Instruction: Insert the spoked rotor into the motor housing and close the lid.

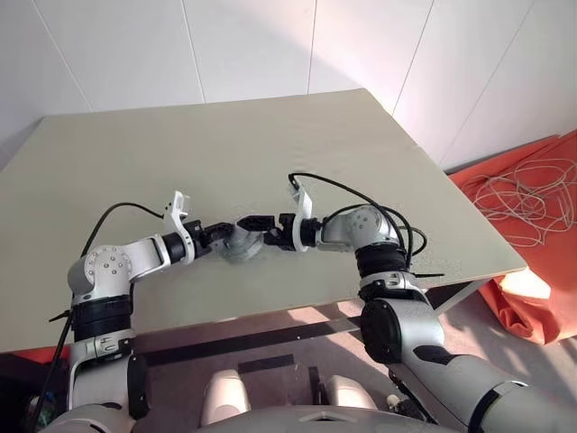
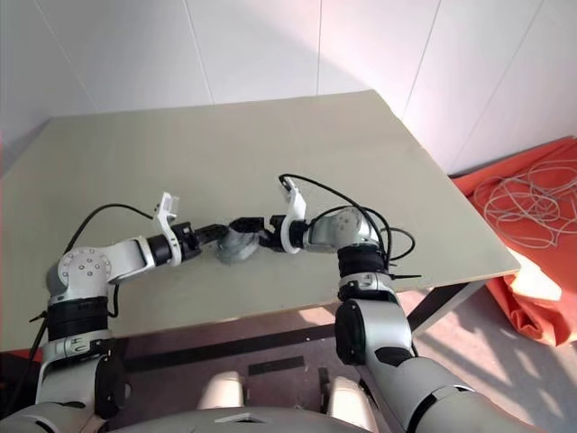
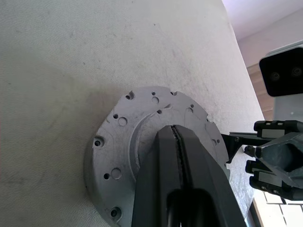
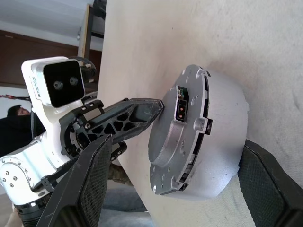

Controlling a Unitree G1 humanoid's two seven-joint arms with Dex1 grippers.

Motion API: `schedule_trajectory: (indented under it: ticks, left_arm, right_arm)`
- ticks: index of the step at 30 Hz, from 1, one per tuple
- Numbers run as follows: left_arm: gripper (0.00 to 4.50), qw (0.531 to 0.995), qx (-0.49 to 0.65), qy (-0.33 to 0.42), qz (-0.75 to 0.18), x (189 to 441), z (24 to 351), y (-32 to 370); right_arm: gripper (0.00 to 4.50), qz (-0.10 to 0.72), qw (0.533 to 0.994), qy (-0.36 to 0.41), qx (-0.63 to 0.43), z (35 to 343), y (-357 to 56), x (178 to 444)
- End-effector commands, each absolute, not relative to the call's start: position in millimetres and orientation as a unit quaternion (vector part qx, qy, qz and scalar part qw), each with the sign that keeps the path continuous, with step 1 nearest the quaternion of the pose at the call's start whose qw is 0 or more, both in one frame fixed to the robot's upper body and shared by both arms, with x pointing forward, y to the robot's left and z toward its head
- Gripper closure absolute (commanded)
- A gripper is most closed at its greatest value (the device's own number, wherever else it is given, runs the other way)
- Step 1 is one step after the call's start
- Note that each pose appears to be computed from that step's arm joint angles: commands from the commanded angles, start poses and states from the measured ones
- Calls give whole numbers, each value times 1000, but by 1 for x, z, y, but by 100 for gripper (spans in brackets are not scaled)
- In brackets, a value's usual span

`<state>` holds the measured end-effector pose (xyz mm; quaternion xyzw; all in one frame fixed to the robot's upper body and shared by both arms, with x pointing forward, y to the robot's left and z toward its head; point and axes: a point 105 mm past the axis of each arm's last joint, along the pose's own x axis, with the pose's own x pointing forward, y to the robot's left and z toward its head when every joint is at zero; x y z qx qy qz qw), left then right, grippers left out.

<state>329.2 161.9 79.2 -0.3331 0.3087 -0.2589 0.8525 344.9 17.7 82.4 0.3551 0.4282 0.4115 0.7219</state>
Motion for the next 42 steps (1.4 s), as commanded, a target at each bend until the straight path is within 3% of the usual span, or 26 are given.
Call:
schedule_trajectory:
  ticks: [1, 8, 12, 17, 21, 35, 42]
  left_arm:
    - [450, 850, -323, 337, -243, 325, 66, 162]
    - [450, 851, -323, 336, -242, 326, 66, 163]
    - [450, 852, -323, 335, -241, 327, 66, 163]
    - [450, 853, -321, 334, -241, 327, 66, 163]
    - [450, 853, -321, 334, -241, 328, 66, 163]
    - [450, 856, -319, 329, -239, 329, 66, 164]
    - [450, 860, -368, 232, -266, 339, 100, 166]
  right_arm:
    - [1, 458, 703, 398, 369, 109, 42, 344]
    - [1, 440, 721, 400, 356, 99, 33, 349]
    - [87, 438, 725, 401, 348, 98, 33, 349]
    - [255, 441, 730, 396, 342, 99, 32, 350]
    - [327, 441, 731, 394, 341, 99, 32, 351]
    - [334, 433, 736, 392, 341, 98, 28, 355]
    - [334, 412, 738, 389, 367, 97, 23, 363]
